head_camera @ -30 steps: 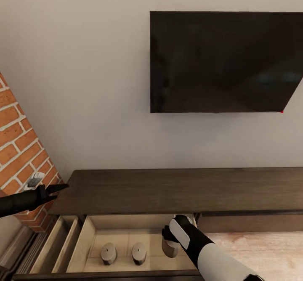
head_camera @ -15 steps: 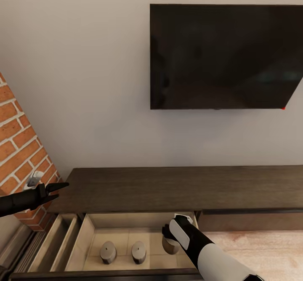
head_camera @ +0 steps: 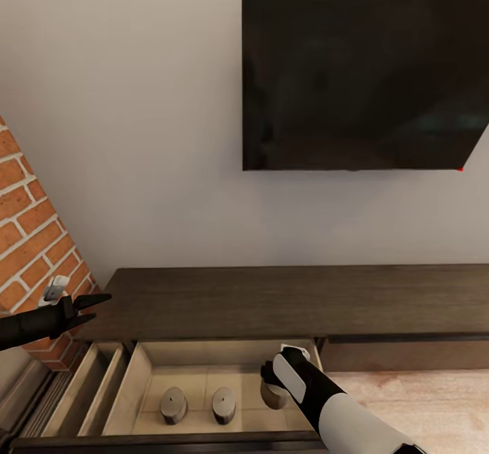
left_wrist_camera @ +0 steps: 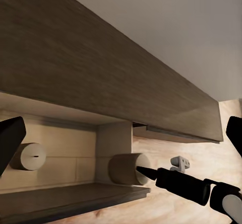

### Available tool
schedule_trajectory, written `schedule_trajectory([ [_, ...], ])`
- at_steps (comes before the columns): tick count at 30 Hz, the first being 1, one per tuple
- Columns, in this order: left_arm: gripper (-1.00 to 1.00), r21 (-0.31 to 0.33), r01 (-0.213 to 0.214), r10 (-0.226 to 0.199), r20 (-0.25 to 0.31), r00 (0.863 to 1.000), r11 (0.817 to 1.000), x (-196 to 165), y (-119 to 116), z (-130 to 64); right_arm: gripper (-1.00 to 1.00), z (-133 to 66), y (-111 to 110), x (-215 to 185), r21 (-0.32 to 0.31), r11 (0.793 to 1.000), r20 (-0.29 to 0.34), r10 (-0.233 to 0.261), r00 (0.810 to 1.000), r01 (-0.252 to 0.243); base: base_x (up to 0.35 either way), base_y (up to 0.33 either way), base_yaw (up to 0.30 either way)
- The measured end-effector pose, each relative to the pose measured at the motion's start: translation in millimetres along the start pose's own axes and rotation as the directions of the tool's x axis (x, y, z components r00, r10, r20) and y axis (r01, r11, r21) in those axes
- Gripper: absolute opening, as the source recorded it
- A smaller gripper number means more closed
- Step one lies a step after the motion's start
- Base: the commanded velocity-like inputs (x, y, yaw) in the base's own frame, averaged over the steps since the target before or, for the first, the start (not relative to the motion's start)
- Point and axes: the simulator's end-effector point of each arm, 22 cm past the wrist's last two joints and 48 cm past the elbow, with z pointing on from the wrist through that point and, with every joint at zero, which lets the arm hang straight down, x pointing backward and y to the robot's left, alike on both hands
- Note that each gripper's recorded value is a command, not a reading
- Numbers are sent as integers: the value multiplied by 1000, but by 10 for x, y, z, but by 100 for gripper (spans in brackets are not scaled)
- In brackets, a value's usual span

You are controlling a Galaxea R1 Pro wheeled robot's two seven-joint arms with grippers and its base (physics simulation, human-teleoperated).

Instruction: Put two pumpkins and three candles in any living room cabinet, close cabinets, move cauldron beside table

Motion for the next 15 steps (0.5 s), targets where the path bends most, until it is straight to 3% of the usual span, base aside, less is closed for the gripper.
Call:
schedule_trajectory([
  [15, 100, 1, -1, 1, 1, 1000, 1000, 132, 202, 116, -100, 250, -7, 80, -4, 1000, 3, 0, 1000, 0, 0, 0, 18],
])
